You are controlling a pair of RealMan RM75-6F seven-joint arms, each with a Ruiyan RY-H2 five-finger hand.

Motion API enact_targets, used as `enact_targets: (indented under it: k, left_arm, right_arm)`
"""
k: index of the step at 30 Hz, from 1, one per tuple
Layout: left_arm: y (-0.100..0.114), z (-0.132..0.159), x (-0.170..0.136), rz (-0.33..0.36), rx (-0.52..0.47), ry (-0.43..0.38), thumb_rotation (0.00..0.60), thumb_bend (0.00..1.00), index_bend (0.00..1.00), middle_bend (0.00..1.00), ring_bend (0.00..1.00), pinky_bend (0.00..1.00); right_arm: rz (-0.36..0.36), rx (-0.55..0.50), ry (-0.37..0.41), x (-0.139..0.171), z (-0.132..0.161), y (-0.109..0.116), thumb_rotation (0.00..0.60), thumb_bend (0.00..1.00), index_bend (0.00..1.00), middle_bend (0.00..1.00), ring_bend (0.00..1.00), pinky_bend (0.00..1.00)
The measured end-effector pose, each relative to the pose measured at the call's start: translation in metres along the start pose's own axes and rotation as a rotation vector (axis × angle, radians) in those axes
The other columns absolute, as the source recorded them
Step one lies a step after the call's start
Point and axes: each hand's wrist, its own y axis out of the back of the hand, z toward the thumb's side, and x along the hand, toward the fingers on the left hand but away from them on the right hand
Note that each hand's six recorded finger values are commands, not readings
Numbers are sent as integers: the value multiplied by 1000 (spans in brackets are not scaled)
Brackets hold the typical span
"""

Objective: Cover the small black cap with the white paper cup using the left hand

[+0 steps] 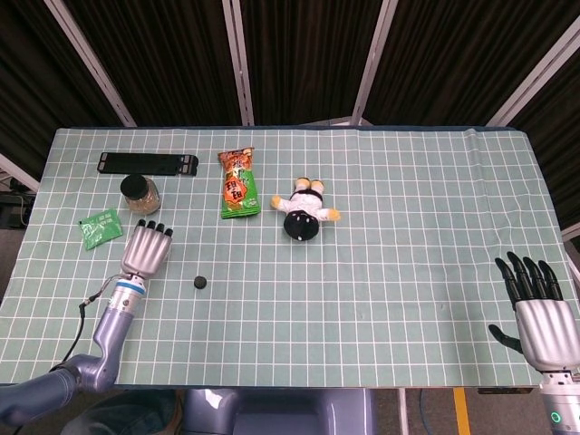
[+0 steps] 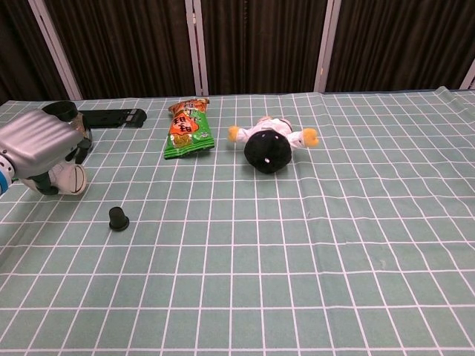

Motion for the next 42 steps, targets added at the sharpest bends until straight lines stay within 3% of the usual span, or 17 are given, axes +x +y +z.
enact_targets:
  k: [4,7,14,17,20,23,30,42]
  left_arm:
    - [12,-5,-1,20,-191,23,600,16,504,432,397,453]
    - [22,-12,-3,38,-415,42,600,15,504,431,392,451]
    - [39,-26,-8,50,-1136,69,600,17,465,376,330,436]
    - [42,-27,-11,33,-1396,57,600,15,466,376,330,436]
    - [39,-22,-15,-3,-1581,34,600,16,465,376,330,435]
    - [33,-10,-19,-51,-1667,0,600,17,465,376,330,435]
    - [9,16,-25,-128,-1661,-28,600,17,465,376,329,435]
    - [-7,27,-27,-146,-1638,-22,600,17,465,374,328,431]
  right_arm:
    - [0,-4,1,1,0,0,600,0,0,0,0,0]
    - [-2,-5,5,1,1,1,600,0,0,0,0,0]
    - [0,-6,12,2,3,1,600,0,0,0,0,0]
    - [3,-5,14,1,4,0,600,0,0,0,0,0]
    - [6,-3,14,1,4,-1,600,0,0,0,0,0]
    - [7,-2,10,1,3,-1,600,0,0,0,0,0]
    - [5,-6,1,1,-1,0,600,0,0,0,0,0]
    - [3,-15,3,2,-1,1,600,0,0,0,0,0]
